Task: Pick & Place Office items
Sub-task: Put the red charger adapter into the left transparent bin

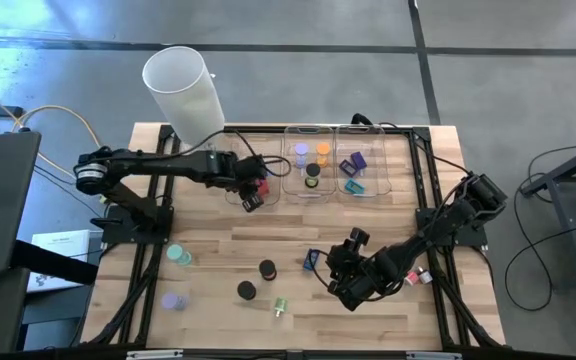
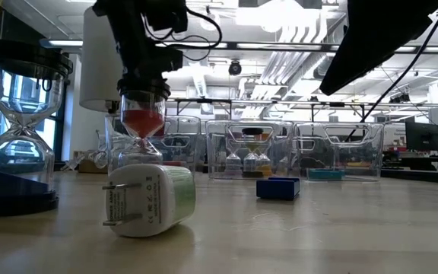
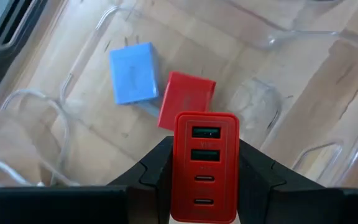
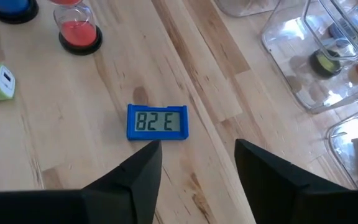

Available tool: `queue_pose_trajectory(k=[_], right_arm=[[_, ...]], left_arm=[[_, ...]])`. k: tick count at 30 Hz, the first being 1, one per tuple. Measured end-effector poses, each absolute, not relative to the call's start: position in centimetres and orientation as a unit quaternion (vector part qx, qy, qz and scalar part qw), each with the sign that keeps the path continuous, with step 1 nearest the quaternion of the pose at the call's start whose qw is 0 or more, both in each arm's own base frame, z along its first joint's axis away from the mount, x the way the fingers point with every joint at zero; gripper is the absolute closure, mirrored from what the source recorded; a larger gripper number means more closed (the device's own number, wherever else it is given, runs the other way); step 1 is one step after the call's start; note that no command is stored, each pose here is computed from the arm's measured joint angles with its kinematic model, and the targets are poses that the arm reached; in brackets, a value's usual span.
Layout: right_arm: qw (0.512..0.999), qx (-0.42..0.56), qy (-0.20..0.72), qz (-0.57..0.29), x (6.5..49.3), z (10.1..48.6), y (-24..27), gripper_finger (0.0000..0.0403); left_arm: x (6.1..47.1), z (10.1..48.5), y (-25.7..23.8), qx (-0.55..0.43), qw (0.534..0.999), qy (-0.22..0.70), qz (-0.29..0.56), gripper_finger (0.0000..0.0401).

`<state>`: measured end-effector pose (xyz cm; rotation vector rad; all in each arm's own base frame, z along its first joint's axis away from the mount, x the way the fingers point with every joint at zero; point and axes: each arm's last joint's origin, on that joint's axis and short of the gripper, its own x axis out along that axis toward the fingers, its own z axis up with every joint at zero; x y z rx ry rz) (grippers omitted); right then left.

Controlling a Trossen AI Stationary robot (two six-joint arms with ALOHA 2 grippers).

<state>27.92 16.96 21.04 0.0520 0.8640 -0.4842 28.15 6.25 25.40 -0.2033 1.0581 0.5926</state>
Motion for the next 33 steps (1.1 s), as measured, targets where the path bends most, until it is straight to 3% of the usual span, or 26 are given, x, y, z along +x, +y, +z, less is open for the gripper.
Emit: queue_pose_trajectory(k=[8,22,33], right_arm=[[0.882,0.023,0.405,-0.238,28.0,21.1,16.9,0.0215],[0.884,0.018,0.398,-0.245,28.0,21.1,16.9,0.0215],[0.884,0.019,0.397,-0.245,28.0,21.1,16.9,0.0215]], left_arm=[[28.4,24.9,6.4,-0.039,0.808,0.512,0.291,0.0289],[28.1,24.4,4.6,0.147,0.777,0.594,0.144,0.0289],[29.5,21.6,3.5,0.351,0.664,0.657,0.057,0.0289]])
